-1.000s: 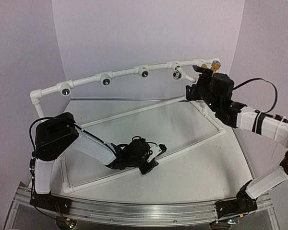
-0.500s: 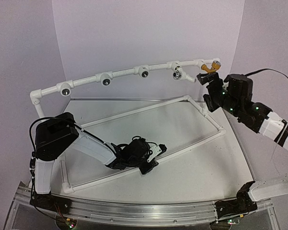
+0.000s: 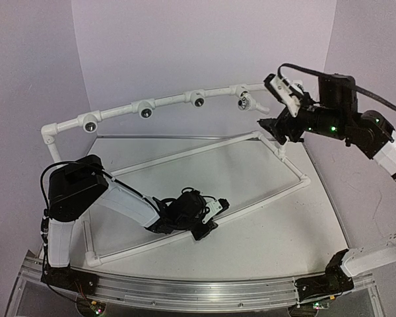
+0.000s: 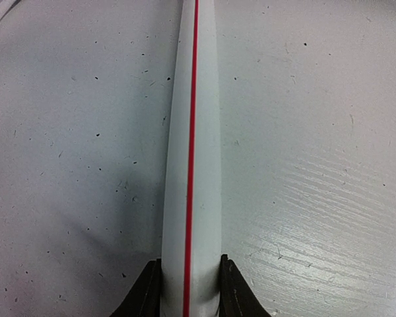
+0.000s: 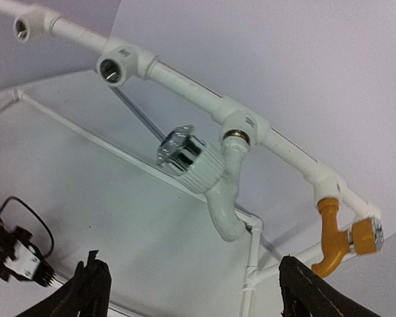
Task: Install the water faucets
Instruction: Screw the water faucet onto the adaptor.
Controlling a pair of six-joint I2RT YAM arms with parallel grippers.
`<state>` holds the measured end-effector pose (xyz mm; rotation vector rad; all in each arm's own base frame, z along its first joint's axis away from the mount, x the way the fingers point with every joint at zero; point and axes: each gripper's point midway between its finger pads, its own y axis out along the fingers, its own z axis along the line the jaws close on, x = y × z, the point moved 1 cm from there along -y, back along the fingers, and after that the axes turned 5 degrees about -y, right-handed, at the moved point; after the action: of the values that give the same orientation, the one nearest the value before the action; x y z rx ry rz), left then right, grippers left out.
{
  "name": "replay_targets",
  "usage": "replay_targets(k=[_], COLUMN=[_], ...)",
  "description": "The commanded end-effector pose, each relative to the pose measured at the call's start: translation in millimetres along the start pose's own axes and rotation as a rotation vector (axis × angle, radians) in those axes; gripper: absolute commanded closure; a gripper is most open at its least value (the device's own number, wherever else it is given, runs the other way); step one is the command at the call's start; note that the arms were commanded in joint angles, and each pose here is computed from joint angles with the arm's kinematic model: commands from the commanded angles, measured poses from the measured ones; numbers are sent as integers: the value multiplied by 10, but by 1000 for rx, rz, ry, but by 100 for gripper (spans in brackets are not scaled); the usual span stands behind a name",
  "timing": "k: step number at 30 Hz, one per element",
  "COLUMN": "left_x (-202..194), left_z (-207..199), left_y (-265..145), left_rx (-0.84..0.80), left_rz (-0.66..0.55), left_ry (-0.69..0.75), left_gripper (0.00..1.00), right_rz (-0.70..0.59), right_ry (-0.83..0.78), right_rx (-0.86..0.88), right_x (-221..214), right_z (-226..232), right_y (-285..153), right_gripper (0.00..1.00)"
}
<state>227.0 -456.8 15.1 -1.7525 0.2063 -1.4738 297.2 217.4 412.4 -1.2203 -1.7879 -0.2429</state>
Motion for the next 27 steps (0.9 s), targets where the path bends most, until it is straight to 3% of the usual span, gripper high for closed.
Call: replay_targets(k=[1,7,14,27], left_x=[-1464,-1463,-1468,-1467], left_z=[-73,-71,-62,-58], left_y=[47,43,33,21], left_rx=[-27,-26,-25,-25], left_rz=[463,461,459,457], left_ry=[-37,-37,-38,-39], left_gripper=[100,100,100,100], right_rz=[152,166,196,231], right_ry=[-529,-619,-625,-624], right_rx=[-73,-254,-309,-412], right_x=[-51,226,294,366], right_z=[-39,-221,-216,-302], right_y=[210,386,521,714], right_gripper=[12,11,12,26])
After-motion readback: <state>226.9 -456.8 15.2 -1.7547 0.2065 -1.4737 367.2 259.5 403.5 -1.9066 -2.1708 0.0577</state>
